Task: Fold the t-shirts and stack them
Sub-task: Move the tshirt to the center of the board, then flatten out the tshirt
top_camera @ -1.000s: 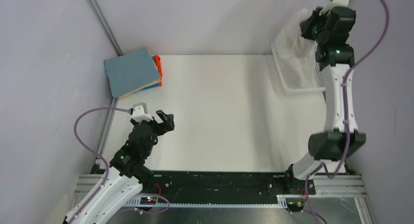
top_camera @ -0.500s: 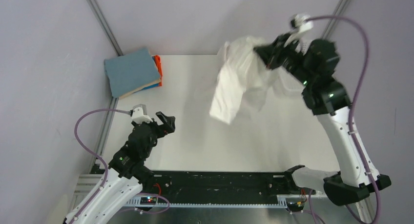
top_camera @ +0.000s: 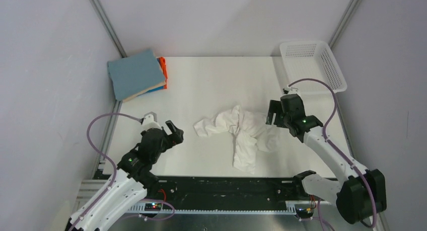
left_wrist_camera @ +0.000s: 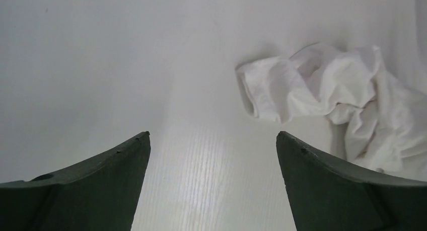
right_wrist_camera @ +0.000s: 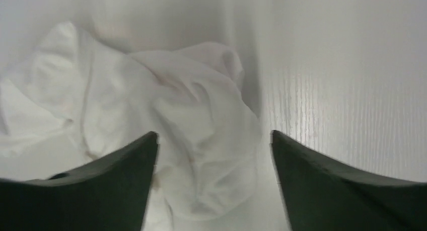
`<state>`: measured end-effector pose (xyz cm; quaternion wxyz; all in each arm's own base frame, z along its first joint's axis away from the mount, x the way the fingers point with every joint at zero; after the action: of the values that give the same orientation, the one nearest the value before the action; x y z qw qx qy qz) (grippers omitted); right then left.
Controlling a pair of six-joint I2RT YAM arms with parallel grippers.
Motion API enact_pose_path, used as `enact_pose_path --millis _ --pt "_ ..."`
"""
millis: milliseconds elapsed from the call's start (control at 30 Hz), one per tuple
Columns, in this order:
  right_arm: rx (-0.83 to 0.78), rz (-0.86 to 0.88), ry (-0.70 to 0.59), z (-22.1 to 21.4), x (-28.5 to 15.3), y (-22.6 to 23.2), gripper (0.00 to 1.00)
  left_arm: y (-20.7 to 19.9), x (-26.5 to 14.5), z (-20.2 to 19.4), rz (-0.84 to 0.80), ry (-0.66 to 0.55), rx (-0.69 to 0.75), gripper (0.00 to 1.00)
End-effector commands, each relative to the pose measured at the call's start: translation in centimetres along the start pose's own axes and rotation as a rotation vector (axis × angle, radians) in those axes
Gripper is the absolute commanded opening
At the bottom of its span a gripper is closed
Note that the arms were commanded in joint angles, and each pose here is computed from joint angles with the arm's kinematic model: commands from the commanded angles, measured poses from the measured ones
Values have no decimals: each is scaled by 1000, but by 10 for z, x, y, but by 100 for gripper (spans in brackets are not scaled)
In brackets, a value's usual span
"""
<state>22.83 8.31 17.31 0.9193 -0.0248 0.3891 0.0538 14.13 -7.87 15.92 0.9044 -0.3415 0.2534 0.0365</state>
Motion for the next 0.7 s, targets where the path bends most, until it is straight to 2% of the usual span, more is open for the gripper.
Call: enact_pose_path --millis 0,67,167,233,367,567,667 --pt "131 -92 -197 30 -34 -7 96 0 8 -10 54 78 -7 98" --pt "142 -32 -218 24 -56 3 99 -1 11 -11 77 97 3 98" --pt "120 78 -171 5 -74 30 99 0 15 -14 103 108 13 98" --pt "65 141 -103 -17 -82 53 99 -1 18 -14 107 107 17 98" --pt "-154 237 39 -72 -93 109 98 -4 21 -14 100 116 18 98" --pt "-214 240 157 -111 -65 163 94 -10 28 -15 103 124 19 98" --pt "-182 219 218 -119 -47 174 84 -10 30 -16 114 133 25 98"
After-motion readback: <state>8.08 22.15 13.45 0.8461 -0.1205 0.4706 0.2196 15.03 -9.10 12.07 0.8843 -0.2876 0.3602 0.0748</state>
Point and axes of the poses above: each gripper's point midway between its finger pads, its own x axis out along the fingers, its own y axis along the line the jaws close on, z = x × y, the point moved 8 cm from there along -x, back along the fingers, and after that the axes turned 13 degrees about -x, right-handed, at the moved point
